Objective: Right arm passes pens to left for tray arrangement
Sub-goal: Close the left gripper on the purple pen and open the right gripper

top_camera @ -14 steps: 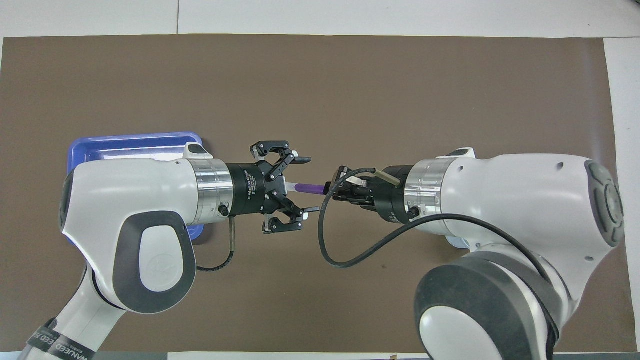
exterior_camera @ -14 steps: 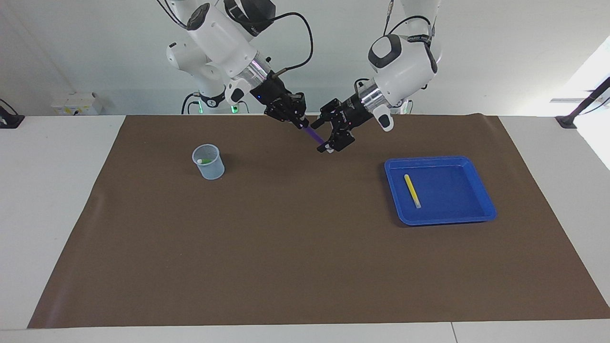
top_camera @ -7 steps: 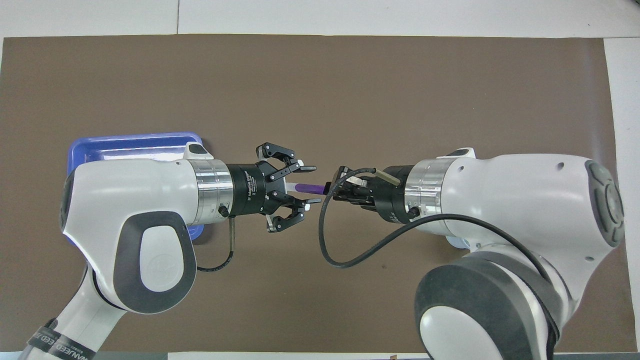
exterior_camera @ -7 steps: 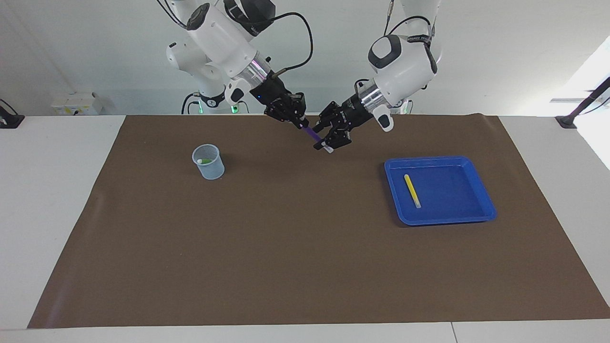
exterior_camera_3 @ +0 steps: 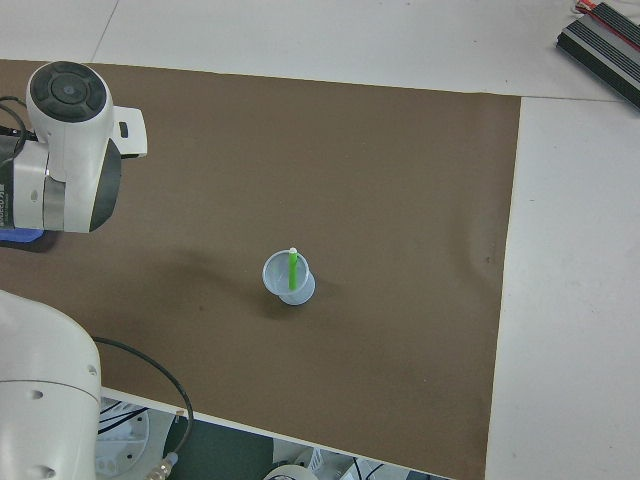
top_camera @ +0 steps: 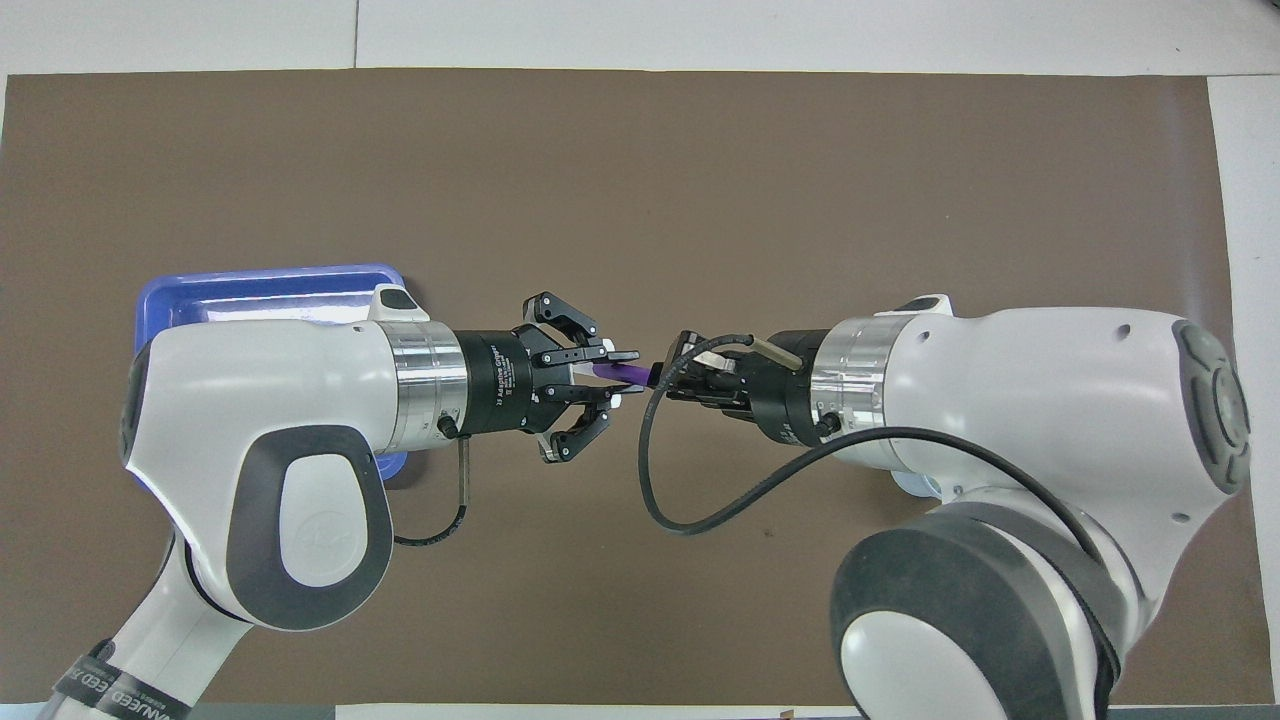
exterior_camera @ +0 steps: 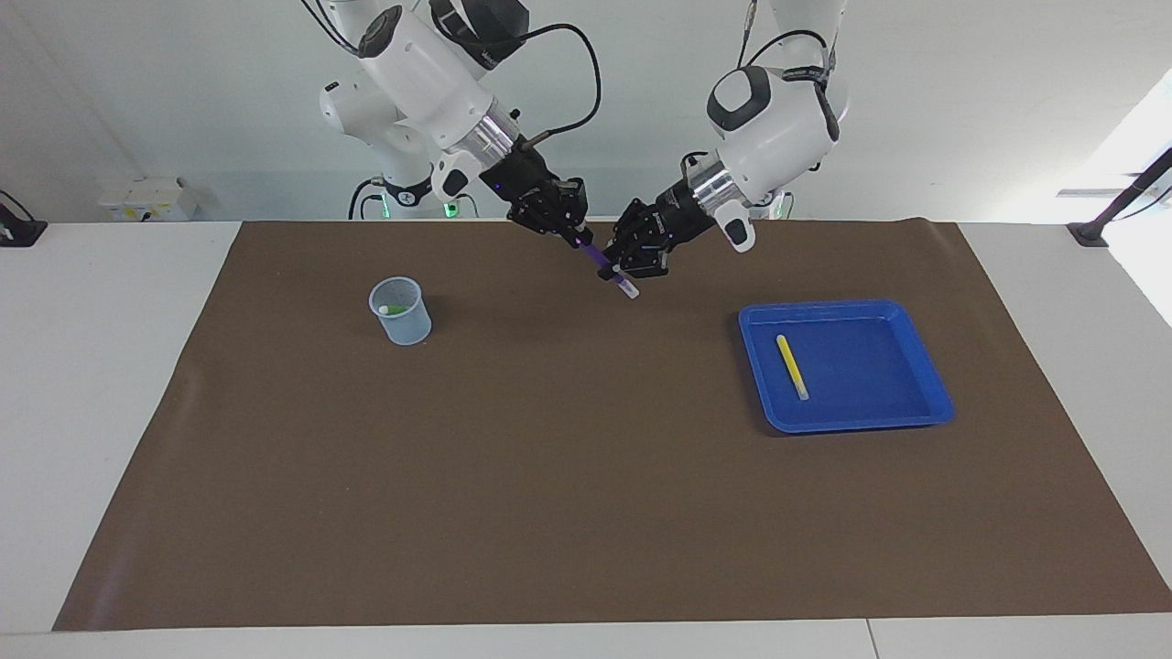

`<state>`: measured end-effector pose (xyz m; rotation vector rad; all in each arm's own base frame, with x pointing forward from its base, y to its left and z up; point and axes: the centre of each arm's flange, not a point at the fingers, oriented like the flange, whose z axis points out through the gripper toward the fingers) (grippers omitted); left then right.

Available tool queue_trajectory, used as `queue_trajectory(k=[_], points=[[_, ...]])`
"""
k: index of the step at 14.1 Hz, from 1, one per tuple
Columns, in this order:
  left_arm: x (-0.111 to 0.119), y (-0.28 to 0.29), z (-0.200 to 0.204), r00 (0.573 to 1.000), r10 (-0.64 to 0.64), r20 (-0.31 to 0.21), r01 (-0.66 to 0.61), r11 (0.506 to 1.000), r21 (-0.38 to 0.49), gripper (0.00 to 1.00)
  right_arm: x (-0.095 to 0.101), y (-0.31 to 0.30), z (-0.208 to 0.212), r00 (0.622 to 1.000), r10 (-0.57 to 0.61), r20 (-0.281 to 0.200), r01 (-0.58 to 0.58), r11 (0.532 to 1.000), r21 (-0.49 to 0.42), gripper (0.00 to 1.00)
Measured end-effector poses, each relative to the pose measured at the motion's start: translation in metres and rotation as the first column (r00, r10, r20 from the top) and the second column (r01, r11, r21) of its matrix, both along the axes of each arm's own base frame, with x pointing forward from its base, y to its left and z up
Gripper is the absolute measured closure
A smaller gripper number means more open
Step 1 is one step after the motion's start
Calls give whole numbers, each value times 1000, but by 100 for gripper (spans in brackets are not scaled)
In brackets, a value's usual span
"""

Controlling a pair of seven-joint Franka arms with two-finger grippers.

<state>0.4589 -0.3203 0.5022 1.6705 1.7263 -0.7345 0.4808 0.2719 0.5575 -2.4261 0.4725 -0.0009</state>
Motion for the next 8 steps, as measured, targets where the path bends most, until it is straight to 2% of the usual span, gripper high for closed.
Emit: queue_trajectory(k=[2,8], points=[[-4,-2,1,1000,-27,10,27,1000,1,81,3,-4,0,1000,-14,9,14,1000,3,82],[-3,-1,2,999,-42,30,42,999,2,81,2,-3,1,1000,-13,10,13,1000,4,82]])
